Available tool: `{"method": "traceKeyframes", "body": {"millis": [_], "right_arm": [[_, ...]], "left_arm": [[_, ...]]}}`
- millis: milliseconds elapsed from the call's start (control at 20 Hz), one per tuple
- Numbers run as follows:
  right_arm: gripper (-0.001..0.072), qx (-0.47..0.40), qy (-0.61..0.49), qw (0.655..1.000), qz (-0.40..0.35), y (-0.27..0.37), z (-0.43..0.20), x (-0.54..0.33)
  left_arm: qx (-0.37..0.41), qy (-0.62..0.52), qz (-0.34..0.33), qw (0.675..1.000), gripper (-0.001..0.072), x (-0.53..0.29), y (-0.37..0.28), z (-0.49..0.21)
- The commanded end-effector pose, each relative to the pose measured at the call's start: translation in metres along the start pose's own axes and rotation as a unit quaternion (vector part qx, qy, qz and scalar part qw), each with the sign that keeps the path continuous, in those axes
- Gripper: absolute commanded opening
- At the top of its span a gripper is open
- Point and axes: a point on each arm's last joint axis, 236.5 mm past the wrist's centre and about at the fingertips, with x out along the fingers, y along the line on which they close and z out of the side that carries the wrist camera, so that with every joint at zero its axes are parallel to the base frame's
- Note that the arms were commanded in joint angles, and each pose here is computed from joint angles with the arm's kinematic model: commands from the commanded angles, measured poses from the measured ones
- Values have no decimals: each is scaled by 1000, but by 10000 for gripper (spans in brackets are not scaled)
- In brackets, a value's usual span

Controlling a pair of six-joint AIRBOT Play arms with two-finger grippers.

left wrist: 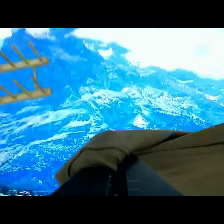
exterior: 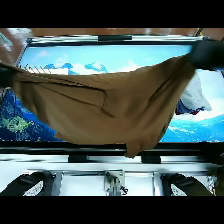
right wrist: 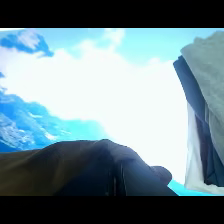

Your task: Fold the shirts.

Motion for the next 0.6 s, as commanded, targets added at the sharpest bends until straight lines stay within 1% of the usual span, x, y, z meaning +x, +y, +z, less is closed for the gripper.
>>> {"method": "traceKeyframes", "body": {"millis": [0, 100, 250, 350, 450, 500, 550], "right_arm": [[63, -25, 58, 997, -33, 4, -12, 119], [71, -24, 71, 997, -35, 10, -21, 178], [71, -33, 105, 993, -42, 12, -49, 240], [71, -35, 136, 989, -49, 10, -73, 269], [72, -25, 173, 984, -44, 14, -98, 288], [158, -17, 186, 982, -35, 19, -107, 293], [459, -18, 191, 981, -23, 25, -110, 293]], "left_arm": [[-36, 50, -13, 998, 33, 114, -10, -6], [-38, 49, -10, 998, 34, 171, -8, -4], [-42, 105, -8, 994, 34, 240, -8, -39], [-48, 152, -11, 987, 34, 269, -12, -69], [-72, 199, -31, 977, 35, 287, -27, -97], [-83, 217, -45, 971, 39, 292, -35, -107], [-91, 236, -56, 966, 167, 292, -42, -116]]}}
